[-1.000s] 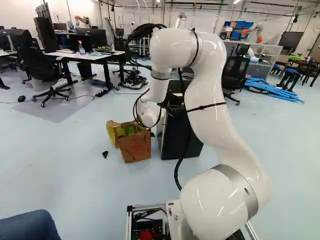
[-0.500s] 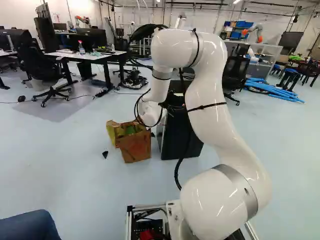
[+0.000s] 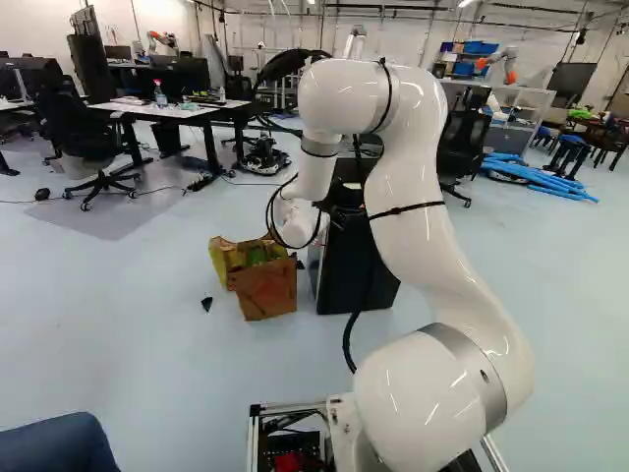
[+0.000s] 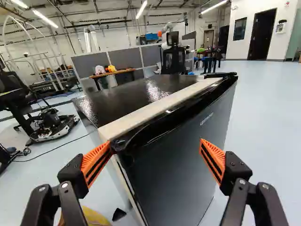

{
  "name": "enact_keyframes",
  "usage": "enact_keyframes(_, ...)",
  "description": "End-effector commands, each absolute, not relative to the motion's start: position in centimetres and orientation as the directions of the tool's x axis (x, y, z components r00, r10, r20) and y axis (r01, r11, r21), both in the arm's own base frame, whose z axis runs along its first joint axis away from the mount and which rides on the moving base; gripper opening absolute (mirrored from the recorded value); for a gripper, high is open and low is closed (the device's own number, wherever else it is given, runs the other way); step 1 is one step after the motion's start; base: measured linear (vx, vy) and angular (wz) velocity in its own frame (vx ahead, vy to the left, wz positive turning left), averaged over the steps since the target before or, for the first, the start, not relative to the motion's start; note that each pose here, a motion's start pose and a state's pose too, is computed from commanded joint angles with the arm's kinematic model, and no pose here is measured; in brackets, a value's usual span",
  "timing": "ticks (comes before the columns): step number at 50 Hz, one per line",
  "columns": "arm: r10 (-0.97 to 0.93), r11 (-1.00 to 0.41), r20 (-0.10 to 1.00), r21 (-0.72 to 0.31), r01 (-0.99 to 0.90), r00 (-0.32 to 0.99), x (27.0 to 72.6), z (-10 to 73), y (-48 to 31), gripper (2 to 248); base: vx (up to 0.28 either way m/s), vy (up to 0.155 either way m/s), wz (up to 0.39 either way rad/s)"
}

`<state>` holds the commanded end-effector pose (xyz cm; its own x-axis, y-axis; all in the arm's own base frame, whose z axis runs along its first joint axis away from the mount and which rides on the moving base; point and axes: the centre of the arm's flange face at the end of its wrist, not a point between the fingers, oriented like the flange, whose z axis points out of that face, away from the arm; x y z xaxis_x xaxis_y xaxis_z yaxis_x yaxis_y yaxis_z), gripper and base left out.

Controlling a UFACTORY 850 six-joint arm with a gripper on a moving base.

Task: Grab a drink from the fridge

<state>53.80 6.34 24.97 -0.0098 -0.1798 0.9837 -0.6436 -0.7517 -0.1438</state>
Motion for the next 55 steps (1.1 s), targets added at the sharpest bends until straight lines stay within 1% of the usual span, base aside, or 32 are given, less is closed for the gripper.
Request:
enact_keyframes(25, -0.183, -0.735, 0.983, -0.145, -0.662, -0.012, 53.5, 25.0, 6.1, 247, 0.0, 0.0, 0.0)
enact_keyframes(55, -0.186, -0.699, 0.983, -0.128, -0.703, 0.006, 51.0, 25.2, 5.6, 247, -0.001, -0.001, -0.004)
